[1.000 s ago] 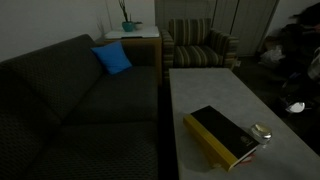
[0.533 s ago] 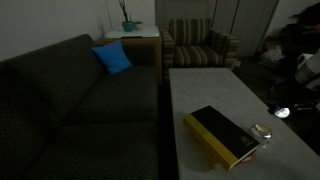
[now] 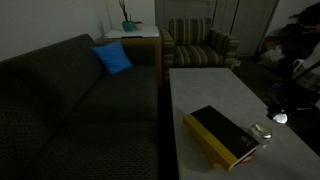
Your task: Pick the lid on the table and put it on the silver bottle
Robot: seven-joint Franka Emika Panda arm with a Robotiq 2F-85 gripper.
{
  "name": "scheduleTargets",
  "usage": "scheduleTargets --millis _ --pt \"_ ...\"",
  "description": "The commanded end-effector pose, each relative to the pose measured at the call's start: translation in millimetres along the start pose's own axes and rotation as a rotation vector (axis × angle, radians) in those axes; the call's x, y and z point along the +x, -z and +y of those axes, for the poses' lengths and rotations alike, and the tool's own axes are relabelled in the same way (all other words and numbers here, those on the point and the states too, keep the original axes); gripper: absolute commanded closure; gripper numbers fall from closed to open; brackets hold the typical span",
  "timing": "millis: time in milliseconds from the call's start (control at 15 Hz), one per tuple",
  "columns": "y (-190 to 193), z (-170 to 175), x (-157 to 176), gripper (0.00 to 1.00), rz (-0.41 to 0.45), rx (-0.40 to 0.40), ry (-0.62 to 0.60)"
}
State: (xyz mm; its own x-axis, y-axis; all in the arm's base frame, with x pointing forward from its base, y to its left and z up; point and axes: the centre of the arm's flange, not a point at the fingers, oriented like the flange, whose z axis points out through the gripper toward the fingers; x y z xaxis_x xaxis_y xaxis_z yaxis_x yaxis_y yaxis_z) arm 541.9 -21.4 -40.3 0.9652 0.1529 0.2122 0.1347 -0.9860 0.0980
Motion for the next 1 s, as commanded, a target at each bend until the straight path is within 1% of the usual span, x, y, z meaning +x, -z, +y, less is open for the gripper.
scheduleTargets --millis 0,200,533,733,933 --pt "0.9 -1.7 11.1 0.55 -0.09 -0.029 -0.015" --pt "-10.1 -8.6 27.4 0.55 -0.121 -0.028 0.003" --pt "-30.9 -11.8 55.0 0.55 -0.182 0.006 0.017" --pt "-52.5 -13.8 62.0 0.55 -0.215 0.041 0.025" --pt "-68.8 -16.1 60.8 0.55 -0.231 0.07 0.026"
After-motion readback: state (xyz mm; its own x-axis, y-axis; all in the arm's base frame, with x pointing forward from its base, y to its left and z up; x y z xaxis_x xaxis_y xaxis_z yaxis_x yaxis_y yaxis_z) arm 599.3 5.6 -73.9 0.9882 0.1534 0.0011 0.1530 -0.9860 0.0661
